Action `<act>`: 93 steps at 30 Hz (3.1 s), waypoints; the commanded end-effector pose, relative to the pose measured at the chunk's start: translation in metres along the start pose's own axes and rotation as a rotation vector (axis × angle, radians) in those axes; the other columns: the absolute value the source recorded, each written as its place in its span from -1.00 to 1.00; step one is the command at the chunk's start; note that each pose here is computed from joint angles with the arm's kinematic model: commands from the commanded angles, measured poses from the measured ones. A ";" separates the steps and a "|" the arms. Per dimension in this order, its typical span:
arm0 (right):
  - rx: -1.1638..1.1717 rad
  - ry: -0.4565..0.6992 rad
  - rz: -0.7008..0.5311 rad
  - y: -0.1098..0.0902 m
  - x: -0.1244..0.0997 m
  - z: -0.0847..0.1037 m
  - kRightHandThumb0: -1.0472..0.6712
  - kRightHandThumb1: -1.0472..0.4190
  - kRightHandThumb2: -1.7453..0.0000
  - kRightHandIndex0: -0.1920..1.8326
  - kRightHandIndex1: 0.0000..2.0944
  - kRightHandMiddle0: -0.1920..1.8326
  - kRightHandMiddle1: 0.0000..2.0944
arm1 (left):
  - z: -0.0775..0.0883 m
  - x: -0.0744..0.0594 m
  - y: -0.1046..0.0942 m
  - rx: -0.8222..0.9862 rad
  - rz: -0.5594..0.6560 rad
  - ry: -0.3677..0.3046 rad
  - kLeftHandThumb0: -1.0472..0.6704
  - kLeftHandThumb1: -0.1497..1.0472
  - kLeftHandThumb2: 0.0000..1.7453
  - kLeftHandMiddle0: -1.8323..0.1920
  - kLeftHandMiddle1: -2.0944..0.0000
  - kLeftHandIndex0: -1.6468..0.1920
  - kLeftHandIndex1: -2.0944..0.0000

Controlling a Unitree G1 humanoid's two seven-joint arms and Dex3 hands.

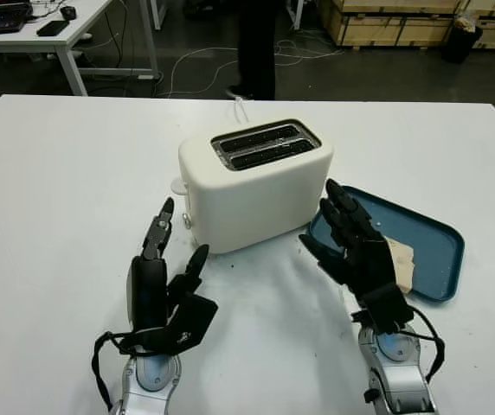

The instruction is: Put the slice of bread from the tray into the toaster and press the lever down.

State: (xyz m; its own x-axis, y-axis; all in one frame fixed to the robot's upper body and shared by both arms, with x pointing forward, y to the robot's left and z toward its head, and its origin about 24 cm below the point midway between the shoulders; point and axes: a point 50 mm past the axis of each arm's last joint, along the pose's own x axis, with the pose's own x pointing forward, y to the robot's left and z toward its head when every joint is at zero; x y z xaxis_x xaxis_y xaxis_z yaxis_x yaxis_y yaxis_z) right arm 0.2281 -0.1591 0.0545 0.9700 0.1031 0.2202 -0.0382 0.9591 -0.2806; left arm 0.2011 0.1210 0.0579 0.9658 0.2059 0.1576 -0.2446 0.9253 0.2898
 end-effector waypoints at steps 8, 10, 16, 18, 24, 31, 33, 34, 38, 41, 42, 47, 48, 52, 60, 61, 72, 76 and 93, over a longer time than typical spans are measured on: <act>-0.530 -0.192 -0.033 -0.046 -0.036 0.032 -0.13 -0.66 1.00 -0.43 -0.99 -0.42 -0.99 | 0.005 0.003 -0.010 -0.046 -0.004 -0.016 -0.45 0.79 -0.58 0.45 0.87 0.47 1.00; -0.627 -0.190 -0.038 -0.053 -0.042 0.031 -0.14 -0.63 1.00 -0.44 -0.99 -0.42 -0.99 | 0.006 0.004 -0.010 -0.046 -0.006 -0.017 -0.44 0.79 -0.58 0.45 0.88 0.47 1.00; -0.843 -0.130 -0.053 -0.068 -0.052 0.030 -0.19 -0.60 1.00 -0.48 -1.00 -0.45 -0.99 | 0.008 0.005 -0.009 -0.057 -0.008 -0.034 -0.44 0.79 -0.57 0.46 0.89 0.50 1.00; -0.904 -0.122 -0.067 -0.071 -0.053 0.030 -0.21 -0.59 1.00 -0.46 -0.99 -0.43 -0.98 | 0.009 0.006 -0.008 -0.052 -0.002 -0.042 -0.42 0.79 -0.57 0.46 0.89 0.50 1.00; -1.030 -0.069 -0.026 -0.074 -0.053 0.020 -0.23 -0.60 0.99 -0.50 -1.00 -0.47 -1.00 | 0.010 0.008 -0.006 -0.026 0.011 -0.055 -0.39 0.79 -0.58 0.45 0.89 0.49 1.00; -1.127 -0.008 0.013 -0.072 -0.050 0.003 -0.25 -0.60 1.00 -0.51 -0.99 -0.47 -0.99 | 0.010 0.007 -0.005 -0.034 0.003 -0.052 -0.38 0.79 -0.60 0.47 0.89 0.49 1.00; -1.149 0.002 0.026 -0.071 -0.048 -0.002 -0.26 -0.63 0.99 -0.51 -1.00 -0.49 -1.00 | 0.010 0.007 -0.005 -0.033 0.001 -0.054 -0.39 0.79 -0.60 0.47 0.89 0.49 1.00; -1.163 0.012 0.037 -0.070 -0.047 -0.005 -0.27 -0.63 0.99 -0.52 -1.00 -0.49 -1.00 | 0.010 0.007 -0.005 -0.032 -0.001 -0.053 -0.39 0.79 -0.60 0.47 0.89 0.50 1.00; -1.203 0.044 0.063 -0.067 -0.044 -0.011 -0.30 -0.66 0.99 -0.54 -1.00 -0.53 -1.00 | 0.010 0.006 -0.005 -0.046 0.004 -0.051 -0.38 0.79 -0.61 0.47 0.89 0.50 1.00; -1.250 0.060 0.088 -0.065 -0.042 -0.014 -0.34 -0.68 0.99 -0.56 -1.00 -0.55 -1.00 | 0.010 0.006 -0.003 -0.042 0.006 -0.050 -0.39 0.79 -0.61 0.46 0.89 0.50 1.00; -1.269 0.063 0.093 -0.065 -0.042 -0.014 -0.35 -0.68 0.99 -0.56 -1.00 -0.55 -1.00 | 0.010 0.006 -0.003 -0.041 0.006 -0.050 -0.40 0.79 -0.60 0.46 0.89 0.49 1.00; -1.317 0.079 0.099 -0.063 -0.039 -0.017 -0.38 -0.66 1.00 -0.56 -1.00 -0.54 -0.99 | 0.011 0.007 -0.001 -0.039 0.000 -0.048 -0.40 0.79 -0.61 0.46 0.89 0.49 1.00; -1.323 0.074 0.092 -0.063 -0.039 -0.019 -0.37 -0.66 1.00 -0.55 -0.99 -0.53 -0.99 | 0.011 0.007 -0.001 -0.039 -0.002 -0.048 -0.40 0.79 -0.60 0.46 0.89 0.49 1.00; -1.343 0.041 0.060 -0.064 -0.038 -0.028 -0.30 -0.66 1.00 -0.53 -0.99 -0.50 -0.98 | 0.011 0.007 -0.001 -0.026 0.000 -0.047 -0.41 0.79 -0.61 0.45 0.89 0.48 0.99; -1.378 0.039 0.037 -0.068 -0.036 -0.038 -0.24 -0.69 0.99 -0.53 -1.00 -0.49 -0.99 | 0.014 0.008 0.003 -0.053 0.027 -0.066 -0.37 0.79 -0.60 0.46 0.90 0.49 1.00; -1.378 0.040 0.034 -0.069 -0.035 -0.039 -0.24 -0.69 0.99 -0.53 -1.00 -0.49 -0.99 | 0.014 0.008 0.003 -0.060 0.029 -0.068 -0.36 0.79 -0.60 0.45 0.90 0.48 1.00; -1.391 0.188 0.123 -0.072 -0.027 -0.039 -0.27 -0.77 0.99 -0.40 -0.95 -0.45 -0.97 | 0.018 0.005 0.005 -0.064 0.056 -0.078 -0.36 0.79 -0.61 0.41 0.89 0.44 0.99; -1.404 0.166 0.125 -0.072 -0.026 -0.037 -0.24 -0.82 0.99 -0.15 -0.14 0.03 -0.88 | 0.019 0.004 0.006 -0.053 0.062 -0.079 -0.36 0.79 -0.61 0.40 0.89 0.43 0.98; -1.447 0.109 0.120 -0.073 -0.025 -0.038 -0.20 -0.83 0.81 -0.22 0.54 -0.07 -0.13 | 0.018 0.003 0.004 -0.080 0.044 -0.072 -0.36 0.79 -0.62 0.40 0.91 0.44 1.00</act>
State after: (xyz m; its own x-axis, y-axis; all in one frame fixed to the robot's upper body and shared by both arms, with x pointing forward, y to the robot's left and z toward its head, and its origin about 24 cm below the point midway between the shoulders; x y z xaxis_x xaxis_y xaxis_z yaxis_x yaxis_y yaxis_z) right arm 0.2159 -0.2400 0.0365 0.9923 0.0796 0.0947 0.1057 -0.1479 -0.9833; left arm 0.2019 0.1247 0.0752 0.9454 0.2220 0.2384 -0.2798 0.9282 0.2452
